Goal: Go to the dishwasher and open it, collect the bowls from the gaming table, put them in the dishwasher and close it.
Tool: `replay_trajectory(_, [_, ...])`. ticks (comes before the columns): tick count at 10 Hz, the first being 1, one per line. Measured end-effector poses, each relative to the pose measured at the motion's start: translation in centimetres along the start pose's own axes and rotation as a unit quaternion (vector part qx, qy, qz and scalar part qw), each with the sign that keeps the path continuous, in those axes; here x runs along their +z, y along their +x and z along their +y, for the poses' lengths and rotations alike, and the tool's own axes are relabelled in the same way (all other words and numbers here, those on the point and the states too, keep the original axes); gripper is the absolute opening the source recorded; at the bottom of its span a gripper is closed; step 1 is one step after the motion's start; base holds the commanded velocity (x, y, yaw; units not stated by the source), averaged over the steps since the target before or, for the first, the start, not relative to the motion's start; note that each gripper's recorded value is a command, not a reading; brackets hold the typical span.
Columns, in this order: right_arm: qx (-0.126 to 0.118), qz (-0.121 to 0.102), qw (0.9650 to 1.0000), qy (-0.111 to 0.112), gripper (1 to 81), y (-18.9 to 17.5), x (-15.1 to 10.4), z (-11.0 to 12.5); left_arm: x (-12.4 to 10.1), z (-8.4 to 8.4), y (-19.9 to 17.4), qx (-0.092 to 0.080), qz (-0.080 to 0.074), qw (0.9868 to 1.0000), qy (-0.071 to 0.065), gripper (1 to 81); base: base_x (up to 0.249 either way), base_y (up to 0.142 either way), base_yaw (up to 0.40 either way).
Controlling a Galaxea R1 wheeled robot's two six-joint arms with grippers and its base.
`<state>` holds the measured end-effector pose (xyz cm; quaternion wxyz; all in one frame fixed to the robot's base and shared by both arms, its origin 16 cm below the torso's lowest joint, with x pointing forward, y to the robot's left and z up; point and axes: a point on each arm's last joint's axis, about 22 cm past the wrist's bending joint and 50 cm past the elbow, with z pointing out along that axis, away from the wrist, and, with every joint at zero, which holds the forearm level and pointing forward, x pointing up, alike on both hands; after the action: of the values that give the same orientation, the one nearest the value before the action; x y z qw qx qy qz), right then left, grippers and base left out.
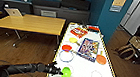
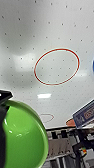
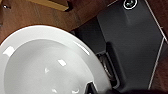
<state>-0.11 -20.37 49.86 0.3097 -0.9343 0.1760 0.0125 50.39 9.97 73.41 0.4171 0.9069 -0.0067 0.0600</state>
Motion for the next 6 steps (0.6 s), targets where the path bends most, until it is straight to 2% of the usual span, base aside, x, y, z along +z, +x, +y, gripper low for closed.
replay_trajectory(2, [0.000, 0.000, 1.0000, 0.000, 1.0, 0.1, 0.0, 0.0, -3.2, -0.9, -1.3, 0.001, -0.001, 1.0000, 0.002, 1.0, -0.045, 0.000, 0.000])
replay_trajectory(3, [-0.001, 0.003, 1.0000, 0.001, 1.0, 0.6, 0.1, -0.2, -4.1, -1.4, -1.9, 0.002, -0.001, 1.0000, 0.004, 1.0, -0.106, 0.000, 0.000])
replay_trajectory(4, [-0.002, 0.006, 1.0000, 0.003, 1.0, 1.0, 0.2, -0.3, -4.4, -2.6, -3.4, -0.003, -0.006, 0.9999, 0.010, 1.0, -0.116, 0.000, 0.000])
replay_trajectory(5, [-0.001, 0.003, 1.0000, 0.002, 1.0, 0.3, 0.0, -0.1, -4.2, -4.0, -6.4, -0.016, -0.023, 0.9995, 0.016, 1.0, -0.116, 0.000, 0.000])
replay_trajectory(6, [0.002, -0.006, 1.0000, -0.002, 1.0, -0.9, -0.1, 0.2, -3.8, -5.0, -8.3, -0.021, -0.036, 0.9989, 0.021, 1.0, -0.118, 0.000, 0.000])
